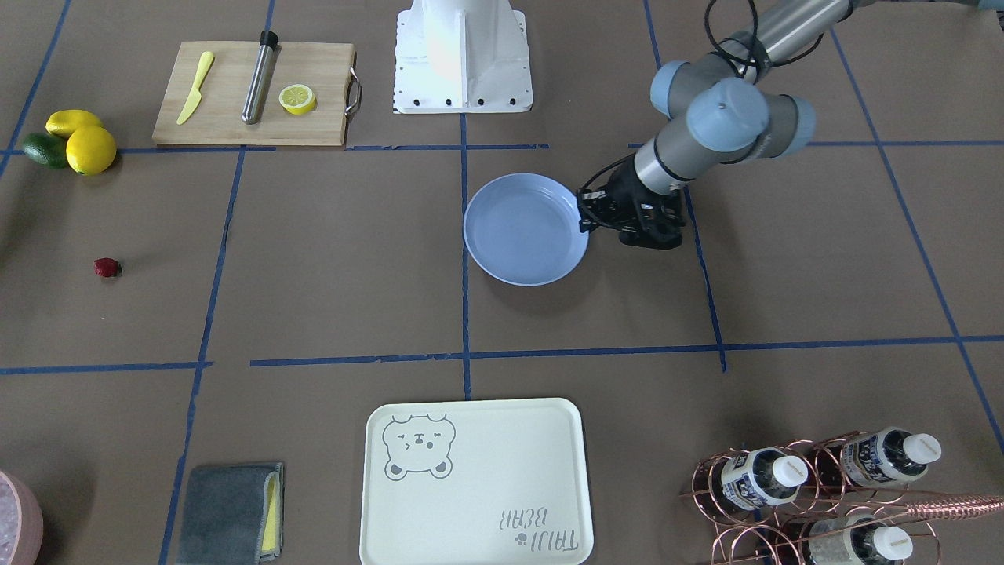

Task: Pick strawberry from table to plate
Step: 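Reach the left gripper to the blue plate rim and slide it toward the table center, then grasp the red strawberry with the right gripper while the left gripper holds the plate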

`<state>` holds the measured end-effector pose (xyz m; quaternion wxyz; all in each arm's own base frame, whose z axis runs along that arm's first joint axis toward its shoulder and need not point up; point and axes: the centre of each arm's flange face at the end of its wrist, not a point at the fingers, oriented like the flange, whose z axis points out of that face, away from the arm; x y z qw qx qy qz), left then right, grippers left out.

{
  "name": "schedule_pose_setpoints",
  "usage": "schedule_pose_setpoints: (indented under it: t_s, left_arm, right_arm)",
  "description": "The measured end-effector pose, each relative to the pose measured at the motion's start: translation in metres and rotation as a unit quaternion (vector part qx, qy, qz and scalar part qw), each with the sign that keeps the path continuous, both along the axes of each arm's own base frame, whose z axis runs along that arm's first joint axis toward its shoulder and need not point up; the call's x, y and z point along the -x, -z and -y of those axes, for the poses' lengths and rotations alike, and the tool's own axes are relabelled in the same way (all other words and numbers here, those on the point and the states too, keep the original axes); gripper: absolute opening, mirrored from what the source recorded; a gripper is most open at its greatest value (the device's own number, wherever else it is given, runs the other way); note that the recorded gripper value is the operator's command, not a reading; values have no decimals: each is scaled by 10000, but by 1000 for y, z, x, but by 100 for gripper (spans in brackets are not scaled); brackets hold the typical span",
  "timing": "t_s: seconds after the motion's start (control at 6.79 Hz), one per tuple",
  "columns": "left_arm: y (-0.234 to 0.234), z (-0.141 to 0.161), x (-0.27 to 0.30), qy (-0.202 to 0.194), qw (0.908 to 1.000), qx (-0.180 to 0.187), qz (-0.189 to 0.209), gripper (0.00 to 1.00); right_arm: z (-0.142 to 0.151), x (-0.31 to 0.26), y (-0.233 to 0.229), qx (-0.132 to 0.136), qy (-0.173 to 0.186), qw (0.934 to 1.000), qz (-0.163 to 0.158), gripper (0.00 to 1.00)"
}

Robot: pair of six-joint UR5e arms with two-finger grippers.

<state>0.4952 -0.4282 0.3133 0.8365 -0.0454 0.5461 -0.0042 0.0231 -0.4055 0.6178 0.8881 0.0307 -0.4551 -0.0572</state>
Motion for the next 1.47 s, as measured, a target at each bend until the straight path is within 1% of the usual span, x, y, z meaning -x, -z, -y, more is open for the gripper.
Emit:
schedule_pose_setpoints:
  t_s: [0.15,0.29,0.44,0.74,1.33,1.47]
  left_arm:
    - [24,-8,-40,106,9999,94,21,0]
    - [38,-10,-67,213,9997,109,55,0]
    - [44,-13,-80,281,9995,85,78,0]
    - [47,-14,-84,326,9994,67,101,0]
    - [53,-14,-63,394,9987,133,302,0]
    - [51,-14,-62,396,9986,144,329,18]
  right_arm:
    - [0,1,1,3,6,10000,25,100]
    - [0,1,1,8,13,10000,76,100]
    - [-1,2,2,8,19,9999,114,100]
    - [0,2,3,-3,22,9999,140,100]
    - [0,3,4,-5,32,9999,169,100]
    - [0,5,5,-4,47,9998,169,100]
